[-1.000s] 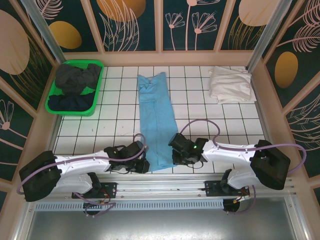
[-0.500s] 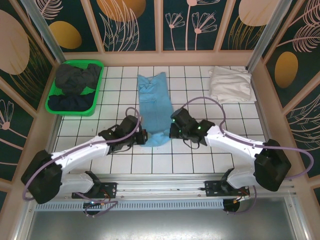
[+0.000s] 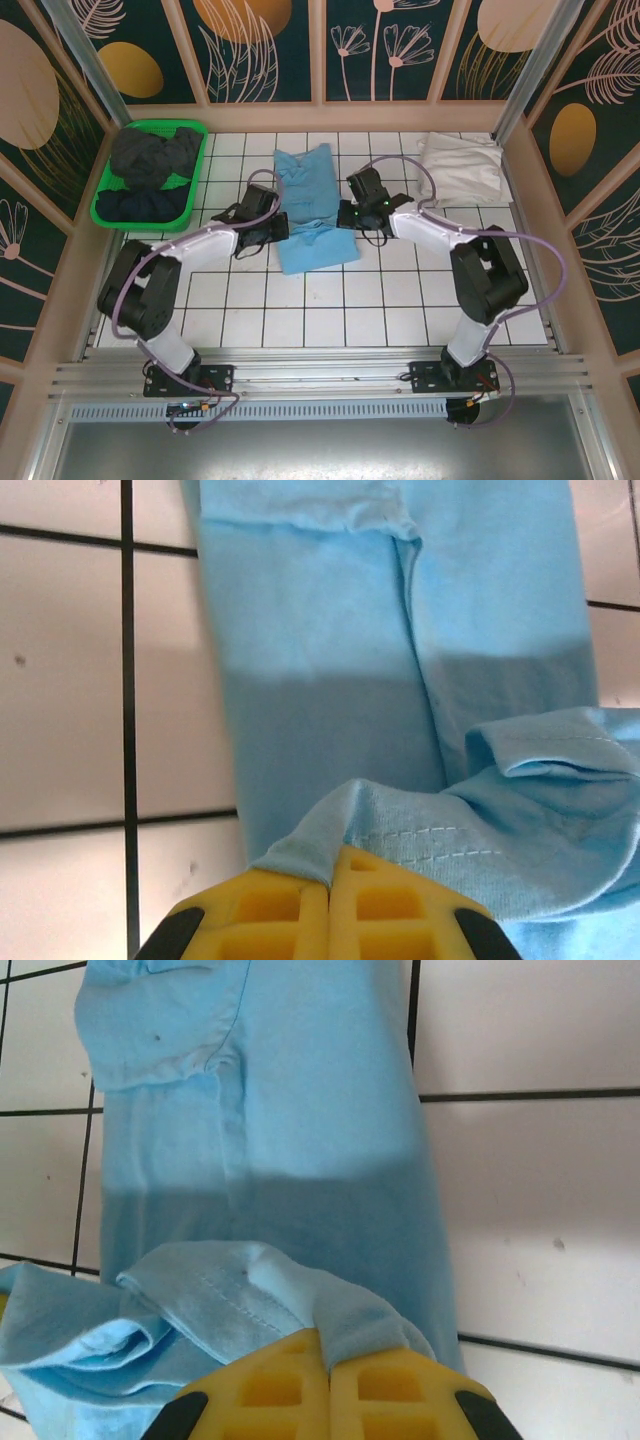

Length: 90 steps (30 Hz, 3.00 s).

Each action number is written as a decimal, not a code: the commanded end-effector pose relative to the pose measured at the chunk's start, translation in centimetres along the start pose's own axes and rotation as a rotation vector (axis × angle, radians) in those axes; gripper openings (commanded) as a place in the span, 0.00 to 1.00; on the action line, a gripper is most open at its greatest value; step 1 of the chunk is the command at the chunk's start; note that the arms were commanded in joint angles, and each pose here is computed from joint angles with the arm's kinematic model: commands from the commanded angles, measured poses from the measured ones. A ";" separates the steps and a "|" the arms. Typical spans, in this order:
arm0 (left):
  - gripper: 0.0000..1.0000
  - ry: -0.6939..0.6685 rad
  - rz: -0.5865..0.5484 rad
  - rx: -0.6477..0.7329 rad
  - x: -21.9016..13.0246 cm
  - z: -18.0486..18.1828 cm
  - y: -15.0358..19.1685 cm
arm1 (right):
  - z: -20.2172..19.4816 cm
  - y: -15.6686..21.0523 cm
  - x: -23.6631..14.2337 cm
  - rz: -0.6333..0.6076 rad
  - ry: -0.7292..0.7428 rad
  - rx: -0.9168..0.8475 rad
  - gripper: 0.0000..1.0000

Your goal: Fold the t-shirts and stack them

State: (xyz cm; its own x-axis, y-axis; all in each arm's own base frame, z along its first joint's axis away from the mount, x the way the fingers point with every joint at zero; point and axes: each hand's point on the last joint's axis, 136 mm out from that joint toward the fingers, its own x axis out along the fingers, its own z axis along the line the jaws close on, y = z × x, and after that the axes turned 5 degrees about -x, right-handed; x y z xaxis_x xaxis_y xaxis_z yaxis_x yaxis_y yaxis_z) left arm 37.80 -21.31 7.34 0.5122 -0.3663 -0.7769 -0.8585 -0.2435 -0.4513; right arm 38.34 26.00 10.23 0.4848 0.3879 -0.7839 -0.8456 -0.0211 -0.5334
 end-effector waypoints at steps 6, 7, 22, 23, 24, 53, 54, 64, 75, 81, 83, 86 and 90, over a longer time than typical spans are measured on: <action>0.00 0.067 0.012 0.024 2.4 -1.2 -3.7 | 1.3 -3.1 2.5 -0.003 -0.083 -0.045 0.00; 0.00 0.072 0.012 0.022 2.6 -1.2 -4.1 | 0.6 -3.7 2.7 -0.007 -0.080 -0.033 0.00; 0.53 0.002 0.031 -0.027 5.8 2.1 -7.4 | -3.6 -8.0 4.3 -0.056 0.014 -0.007 0.39; 0.55 0.005 0.021 -0.026 5.6 2.0 -7.8 | -3.9 -8.3 3.7 -0.076 0.035 -0.012 0.39; 0.56 0.005 0.010 -0.027 5.4 1.9 -8.3 | -4.0 -8.5 3.2 -0.093 0.048 -0.015 0.40; 0.49 0.103 0.085 0.165 5.5 -3.3 -3.7 | -0.9 -10.0 10.8 -0.074 -0.079 -0.081 0.33; 0.48 0.086 0.073 0.166 6.0 -3.1 -4.3 | -0.9 -10.2 10.5 -0.080 -0.077 -0.076 0.33; 0.38 0.028 0.062 0.066 10.1 0.2 -8.0 | -1.1 -8.2 4.7 -0.200 -0.071 -0.001 0.35; 0.37 0.009 0.056 0.049 10.6 1.3 -8.9 | -0.6 -2.2 5.3 -0.146 -0.071 -0.054 0.35; 0.37 0.017 -0.026 0.051 6.8 0.2 -10.9 | -0.6 -3.7 8.5 -0.091 -0.032 -0.078 0.34; 0.42 0.026 -0.062 0.054 4.8 -0.2 -11.1 | -1.0 -4.1 9.8 -0.067 -0.015 -0.071 0.34; 0.43 0.033 -0.095 0.054 2.4 -0.4 -10.6 | -1.7 -3.9 11.5 -0.026 0.019 -0.066 0.34; 0.46 0.045 -0.088 0.099 1.2 -1.8 -7.5 | -1.8 -5.1 12.6 -0.027 0.023 -0.069 0.34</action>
State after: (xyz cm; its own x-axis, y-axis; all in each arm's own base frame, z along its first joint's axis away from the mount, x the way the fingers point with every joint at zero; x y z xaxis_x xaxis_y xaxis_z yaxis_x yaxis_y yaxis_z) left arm 46.48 -20.32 10.33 0.5767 -0.3816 -0.7224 -0.8150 -0.2081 -0.5407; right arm 48.31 30.22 3.24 0.5210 0.4143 -0.7463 -0.8044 -0.0540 -0.5916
